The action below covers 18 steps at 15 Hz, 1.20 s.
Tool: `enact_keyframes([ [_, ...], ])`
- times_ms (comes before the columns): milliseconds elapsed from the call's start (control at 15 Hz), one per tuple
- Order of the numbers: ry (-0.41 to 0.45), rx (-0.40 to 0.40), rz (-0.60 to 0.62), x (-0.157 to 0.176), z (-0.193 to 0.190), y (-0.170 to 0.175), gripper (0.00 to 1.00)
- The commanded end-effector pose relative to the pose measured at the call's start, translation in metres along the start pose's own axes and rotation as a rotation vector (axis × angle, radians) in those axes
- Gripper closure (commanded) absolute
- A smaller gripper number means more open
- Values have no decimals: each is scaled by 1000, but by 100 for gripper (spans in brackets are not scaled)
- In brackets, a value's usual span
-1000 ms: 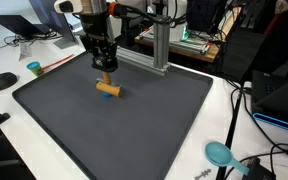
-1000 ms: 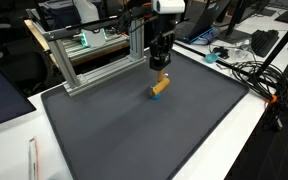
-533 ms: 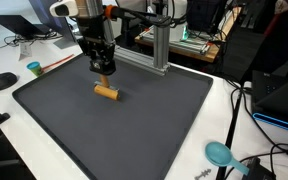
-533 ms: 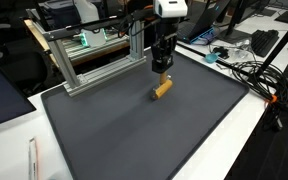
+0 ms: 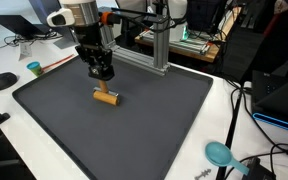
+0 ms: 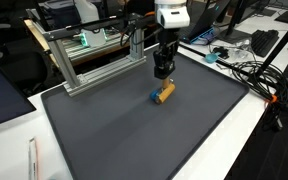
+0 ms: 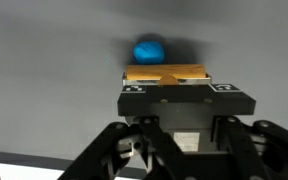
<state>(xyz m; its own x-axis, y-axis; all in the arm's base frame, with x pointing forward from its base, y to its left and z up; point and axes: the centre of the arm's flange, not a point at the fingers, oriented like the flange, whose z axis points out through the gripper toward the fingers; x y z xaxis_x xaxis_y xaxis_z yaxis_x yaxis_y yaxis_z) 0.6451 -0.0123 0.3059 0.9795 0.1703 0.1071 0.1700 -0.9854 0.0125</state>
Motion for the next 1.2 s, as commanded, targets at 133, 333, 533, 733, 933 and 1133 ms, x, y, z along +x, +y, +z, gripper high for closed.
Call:
enact_keyframes([
  [133,11,-12,-1,-9,-5,2,78],
  [333,68,-56,2,-19,-28,-3,78],
  [533,92,-74,-1,-29,-50,-8,78],
  [733,77,-63,-16,-34,-60,-12,78],
  [933,63,-56,-22,-33,-58,-14,78],
  [1133,50,-50,-13,-34,-48,-9,78],
])
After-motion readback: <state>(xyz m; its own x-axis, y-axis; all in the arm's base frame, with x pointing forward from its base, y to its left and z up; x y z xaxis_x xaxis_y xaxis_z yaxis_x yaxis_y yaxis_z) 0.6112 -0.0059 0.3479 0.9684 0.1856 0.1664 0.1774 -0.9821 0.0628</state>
